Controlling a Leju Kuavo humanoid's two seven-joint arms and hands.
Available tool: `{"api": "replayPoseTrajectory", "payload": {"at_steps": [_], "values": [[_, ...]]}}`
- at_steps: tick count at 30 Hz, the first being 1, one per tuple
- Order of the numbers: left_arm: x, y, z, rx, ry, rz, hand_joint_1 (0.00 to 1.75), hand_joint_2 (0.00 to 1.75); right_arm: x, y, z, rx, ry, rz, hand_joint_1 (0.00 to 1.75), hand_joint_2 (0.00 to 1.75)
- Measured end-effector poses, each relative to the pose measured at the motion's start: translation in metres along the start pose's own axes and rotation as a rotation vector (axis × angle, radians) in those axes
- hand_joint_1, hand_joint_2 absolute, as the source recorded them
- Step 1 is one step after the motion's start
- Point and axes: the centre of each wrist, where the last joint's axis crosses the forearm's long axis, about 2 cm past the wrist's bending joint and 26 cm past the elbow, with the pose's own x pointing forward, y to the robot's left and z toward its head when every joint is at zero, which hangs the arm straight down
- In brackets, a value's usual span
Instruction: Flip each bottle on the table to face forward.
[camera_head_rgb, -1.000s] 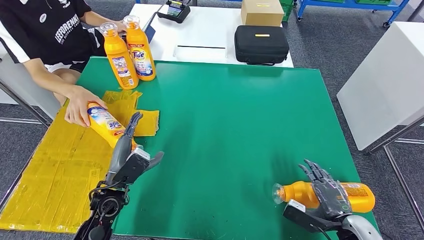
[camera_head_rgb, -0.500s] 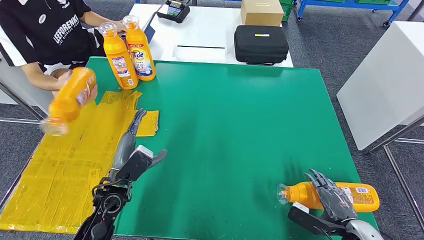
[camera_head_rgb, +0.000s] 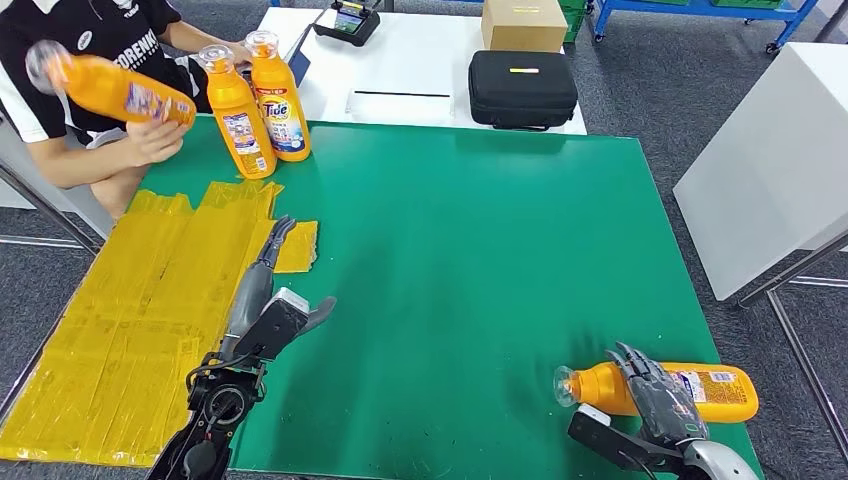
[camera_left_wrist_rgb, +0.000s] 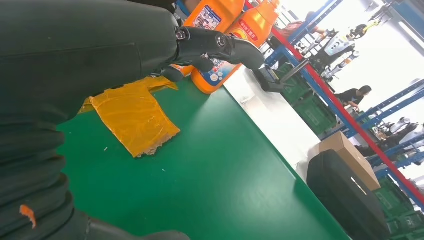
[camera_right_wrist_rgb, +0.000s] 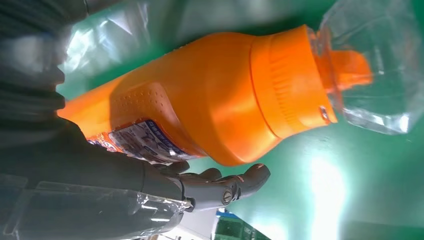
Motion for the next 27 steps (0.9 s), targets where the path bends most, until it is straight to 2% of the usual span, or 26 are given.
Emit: {"api": "replayPoseTrajectory", "payload": {"at_steps": [2, 3, 5, 16, 23, 27], "values": [[0.0, 0.0, 0.0, 0.002, 0.0, 0.002, 0.0, 1.75, 0.001, 0.0, 0.0, 0.002, 0.022, 0.012, 1.25, 1.75], [0.0, 0.0, 0.0, 0.003, 0.001, 0.004, 0.0, 1.75, 0.001, 0.0, -0.001, 0.0, 0.035, 0.02, 1.57, 1.75], [0.0, 0.0, 0.0, 0.004, 0.002, 0.005, 0.0, 1.75, 0.003, -0.001, -0.003, -0.012, 0.057, 0.04, 1.71, 1.75], [0.003, -0.002, -0.002, 0.006, 0.001, 0.02, 0.0, 1.75, 0.031, 0.003, -0.026, -0.122, 0.077, 0.144, 1.75, 1.75], [0.006, -0.004, -0.003, 0.006, -0.001, 0.029, 0.0, 1.75, 0.057, 0.005, -0.044, -0.161, 0.004, 0.169, 1.75, 1.75], [0.006, -0.004, -0.003, 0.006, -0.008, 0.03, 0.0, 1.75, 0.07, 0.002, -0.051, -0.24, -0.074, 0.164, 1.75, 1.75]]}}
